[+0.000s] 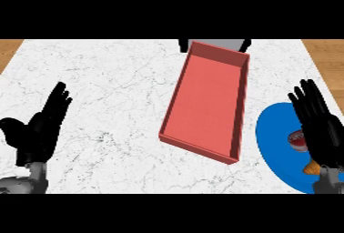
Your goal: Pick the can from the plate and place it in the cardboard box
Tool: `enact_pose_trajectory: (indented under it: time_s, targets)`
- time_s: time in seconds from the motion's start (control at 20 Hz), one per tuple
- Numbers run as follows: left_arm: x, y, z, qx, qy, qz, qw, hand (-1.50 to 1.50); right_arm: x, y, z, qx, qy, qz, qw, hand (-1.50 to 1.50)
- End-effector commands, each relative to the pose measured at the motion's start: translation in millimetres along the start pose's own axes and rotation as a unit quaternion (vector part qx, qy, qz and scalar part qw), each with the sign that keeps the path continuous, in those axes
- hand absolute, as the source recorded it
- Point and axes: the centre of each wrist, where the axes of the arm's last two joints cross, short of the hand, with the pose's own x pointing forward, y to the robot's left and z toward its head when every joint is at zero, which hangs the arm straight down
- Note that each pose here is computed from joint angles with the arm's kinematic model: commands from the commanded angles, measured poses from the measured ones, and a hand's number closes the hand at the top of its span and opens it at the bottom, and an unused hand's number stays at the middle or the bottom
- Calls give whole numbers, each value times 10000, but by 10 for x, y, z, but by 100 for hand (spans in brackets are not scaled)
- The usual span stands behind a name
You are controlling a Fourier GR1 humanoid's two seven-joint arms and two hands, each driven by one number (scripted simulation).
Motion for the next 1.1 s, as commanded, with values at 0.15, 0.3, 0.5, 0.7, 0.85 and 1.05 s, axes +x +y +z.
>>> enact_pose_trajectory:
  time_s: [0.15, 0.3, 0.5, 0.7, 0.85, 1.05]
  targets:
    - [-235, 404, 3, 729, 22, -1312, 9887, 0, 109, -793, 66, 720, -136, 92, 9973, -150]
    - [-192, 517, -11, 680, 151, -1436, 9872, 0, 914, -800, -110, 1570, -700, 2919, 9409, -150]
    - [-384, 624, 56, 835, 292, -1749, 9806, 0, 52, -1382, 372, 1702, -90, 2811, 9444, -150]
    - [-466, 603, -3, 841, 326, -1770, 9801, 0, -76, -1879, 511, 1523, -958, 1345, 9745, -150]
    - [-372, 617, -190, 761, 248, -1815, 9801, 0, -104, -2068, 429, 1882, -1236, 1569, 9616, -150]
    - [-524, 409, -74, 662, 191, -1892, 9795, 0, 111, -2281, 283, 1771, -1140, 3046, 9289, -150]
